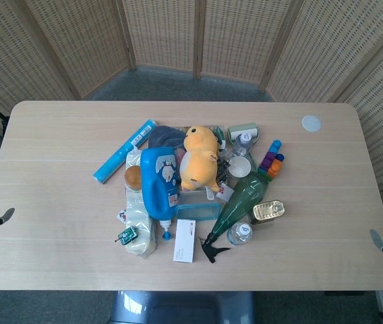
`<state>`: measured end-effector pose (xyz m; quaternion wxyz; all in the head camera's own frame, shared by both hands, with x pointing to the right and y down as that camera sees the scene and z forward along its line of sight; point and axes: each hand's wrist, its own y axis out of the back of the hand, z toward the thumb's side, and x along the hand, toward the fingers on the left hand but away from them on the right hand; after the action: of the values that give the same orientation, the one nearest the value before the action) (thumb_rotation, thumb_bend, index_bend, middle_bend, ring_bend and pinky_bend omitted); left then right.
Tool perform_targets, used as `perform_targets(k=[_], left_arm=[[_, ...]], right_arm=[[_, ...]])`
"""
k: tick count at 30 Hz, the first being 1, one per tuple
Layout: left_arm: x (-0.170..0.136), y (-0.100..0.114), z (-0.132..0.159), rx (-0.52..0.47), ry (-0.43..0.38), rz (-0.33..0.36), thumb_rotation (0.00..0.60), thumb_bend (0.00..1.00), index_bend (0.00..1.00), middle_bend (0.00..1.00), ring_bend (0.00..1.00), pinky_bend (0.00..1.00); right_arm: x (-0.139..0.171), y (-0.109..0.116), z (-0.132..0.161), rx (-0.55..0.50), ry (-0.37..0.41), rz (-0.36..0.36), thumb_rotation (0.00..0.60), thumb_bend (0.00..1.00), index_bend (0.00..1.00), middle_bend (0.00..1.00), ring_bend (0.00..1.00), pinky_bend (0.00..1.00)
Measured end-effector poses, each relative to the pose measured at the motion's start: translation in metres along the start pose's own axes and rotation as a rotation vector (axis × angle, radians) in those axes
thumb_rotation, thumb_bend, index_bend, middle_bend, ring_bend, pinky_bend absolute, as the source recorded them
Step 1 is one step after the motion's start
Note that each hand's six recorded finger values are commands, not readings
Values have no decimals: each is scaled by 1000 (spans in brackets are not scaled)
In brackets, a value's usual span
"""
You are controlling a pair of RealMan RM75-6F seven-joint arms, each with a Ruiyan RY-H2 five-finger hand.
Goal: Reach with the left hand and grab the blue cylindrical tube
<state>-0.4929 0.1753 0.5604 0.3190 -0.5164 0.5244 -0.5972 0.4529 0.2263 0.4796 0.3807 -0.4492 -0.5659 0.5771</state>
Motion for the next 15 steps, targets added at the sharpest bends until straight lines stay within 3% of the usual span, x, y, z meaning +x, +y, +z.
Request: perform_targets(k=[7,15], left_arm=[[41,-20,-2,46,87,-42,600,0,0,0,0,0],[81,-52,31,114,137,-143,600,0,0,0,0,0]], right_arm=[[-2,-7,3,-1,1,30,508,0,0,0,0,0],[0,-13,8,0,26,69,508,0,0,0,0,0]])
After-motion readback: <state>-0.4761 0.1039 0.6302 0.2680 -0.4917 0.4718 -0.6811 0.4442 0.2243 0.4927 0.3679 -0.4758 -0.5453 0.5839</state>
